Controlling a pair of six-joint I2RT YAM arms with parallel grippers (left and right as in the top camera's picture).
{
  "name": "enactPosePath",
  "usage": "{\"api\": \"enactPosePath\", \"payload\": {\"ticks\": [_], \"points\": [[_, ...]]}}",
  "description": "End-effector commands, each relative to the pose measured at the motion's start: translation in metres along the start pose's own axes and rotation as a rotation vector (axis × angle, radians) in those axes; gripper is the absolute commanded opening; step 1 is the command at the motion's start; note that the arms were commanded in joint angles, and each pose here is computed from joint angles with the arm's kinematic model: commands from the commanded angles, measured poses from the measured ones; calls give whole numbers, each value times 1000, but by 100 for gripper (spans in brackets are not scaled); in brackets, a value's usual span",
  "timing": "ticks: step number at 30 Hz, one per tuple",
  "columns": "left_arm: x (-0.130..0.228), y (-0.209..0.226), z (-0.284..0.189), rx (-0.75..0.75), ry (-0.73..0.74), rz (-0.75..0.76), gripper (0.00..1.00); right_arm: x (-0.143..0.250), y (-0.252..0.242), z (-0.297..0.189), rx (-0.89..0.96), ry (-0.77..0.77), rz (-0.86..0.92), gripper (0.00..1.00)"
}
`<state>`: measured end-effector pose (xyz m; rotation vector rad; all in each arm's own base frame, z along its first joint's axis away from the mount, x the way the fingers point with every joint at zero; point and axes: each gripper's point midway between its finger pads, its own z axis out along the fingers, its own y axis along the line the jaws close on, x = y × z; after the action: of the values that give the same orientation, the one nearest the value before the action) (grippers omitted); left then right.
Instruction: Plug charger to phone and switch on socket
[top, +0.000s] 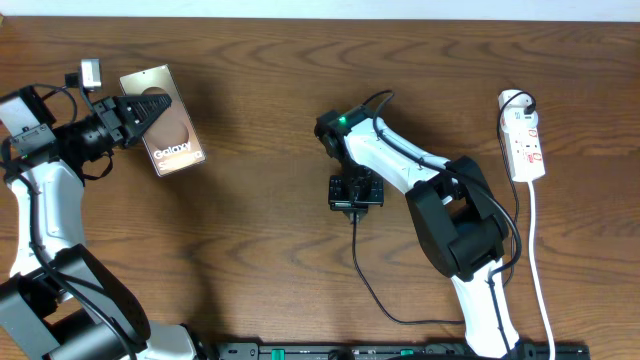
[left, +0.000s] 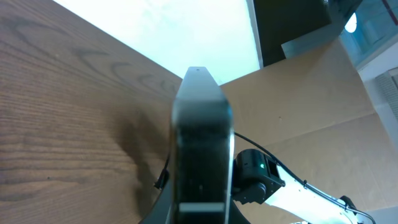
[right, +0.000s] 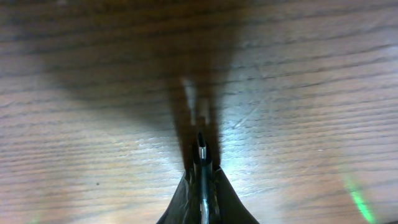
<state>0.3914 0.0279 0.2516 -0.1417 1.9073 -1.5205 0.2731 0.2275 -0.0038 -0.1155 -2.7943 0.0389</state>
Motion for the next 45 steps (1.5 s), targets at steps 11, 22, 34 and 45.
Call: {"api": "enactPosePath", "payload": {"ticks": [11, 22, 34, 45], "points": [[1, -16, -2, 40, 10, 33, 8, 51, 130, -46, -939, 87, -841, 1], [1, -16, -2, 41, 10, 33, 7, 69, 155, -101, -1344, -79, -1168, 1], [9, -21, 13, 61, 50, 36, 8, 87, 173, -120, -1488, -148, -1337, 1], [17, -26, 27, 80, 90, 40, 7, 94, 193, -126, -1499, -153, -1409, 1]]}}
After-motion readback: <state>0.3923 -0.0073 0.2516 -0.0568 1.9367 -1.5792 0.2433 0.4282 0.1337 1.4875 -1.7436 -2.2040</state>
